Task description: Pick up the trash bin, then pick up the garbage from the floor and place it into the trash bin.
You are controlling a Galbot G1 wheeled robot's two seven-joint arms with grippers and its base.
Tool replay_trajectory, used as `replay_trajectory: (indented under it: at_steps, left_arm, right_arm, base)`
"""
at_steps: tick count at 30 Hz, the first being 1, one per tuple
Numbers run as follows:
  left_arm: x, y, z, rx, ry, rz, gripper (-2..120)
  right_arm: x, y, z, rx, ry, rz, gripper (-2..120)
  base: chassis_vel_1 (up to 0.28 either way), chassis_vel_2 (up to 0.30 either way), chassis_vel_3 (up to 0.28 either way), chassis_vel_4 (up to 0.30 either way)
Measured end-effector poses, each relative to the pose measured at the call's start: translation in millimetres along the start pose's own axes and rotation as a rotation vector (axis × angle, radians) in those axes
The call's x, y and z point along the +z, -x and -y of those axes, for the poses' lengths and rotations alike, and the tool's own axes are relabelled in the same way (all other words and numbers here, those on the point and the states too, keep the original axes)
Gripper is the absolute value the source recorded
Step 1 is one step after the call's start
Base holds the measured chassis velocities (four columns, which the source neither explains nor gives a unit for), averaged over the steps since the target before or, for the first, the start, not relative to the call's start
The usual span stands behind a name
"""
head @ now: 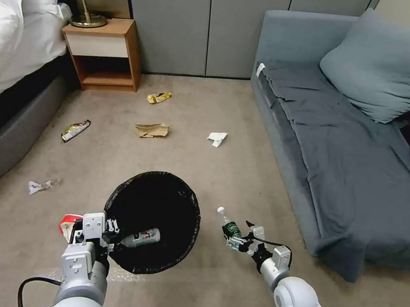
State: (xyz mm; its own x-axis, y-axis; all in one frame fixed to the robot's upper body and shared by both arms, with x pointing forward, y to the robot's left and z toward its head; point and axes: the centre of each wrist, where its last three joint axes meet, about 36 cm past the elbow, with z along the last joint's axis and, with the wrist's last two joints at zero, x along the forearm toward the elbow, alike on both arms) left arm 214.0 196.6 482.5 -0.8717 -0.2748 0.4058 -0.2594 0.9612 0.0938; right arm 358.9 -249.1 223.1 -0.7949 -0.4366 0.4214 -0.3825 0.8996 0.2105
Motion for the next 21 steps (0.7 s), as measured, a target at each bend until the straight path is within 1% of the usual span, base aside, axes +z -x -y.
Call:
replay_trajectory:
  at_steps: [6, 16, 21]
  left_arm:
    - [0.0, -1.3, -0.3, -0.002, -0.002, 0.000, 1]
    - [-0.6, -2.0, -0.4, -0.003, -0.004, 0.002, 1]
    - [-1.1, -2.5, -0.7, -0.003, -0.004, 0.004, 1]
  right_arm:
    - [-2.1, 17.4, 12.1, 0.012, -0.017, -0.008, 100]
    - [7.3, 28.8, 9.5, 0.016, -0.026, -0.037, 100]
    - [25.6, 28.8, 5.7, 0.020, -0.048, -0.063, 100]
  base:
    - [0.000, 0.000, 0.000, 0.000]
    - [0.000, 0.000, 0.000, 0.000]
    - [0.000, 0.000, 0.000, 0.000]
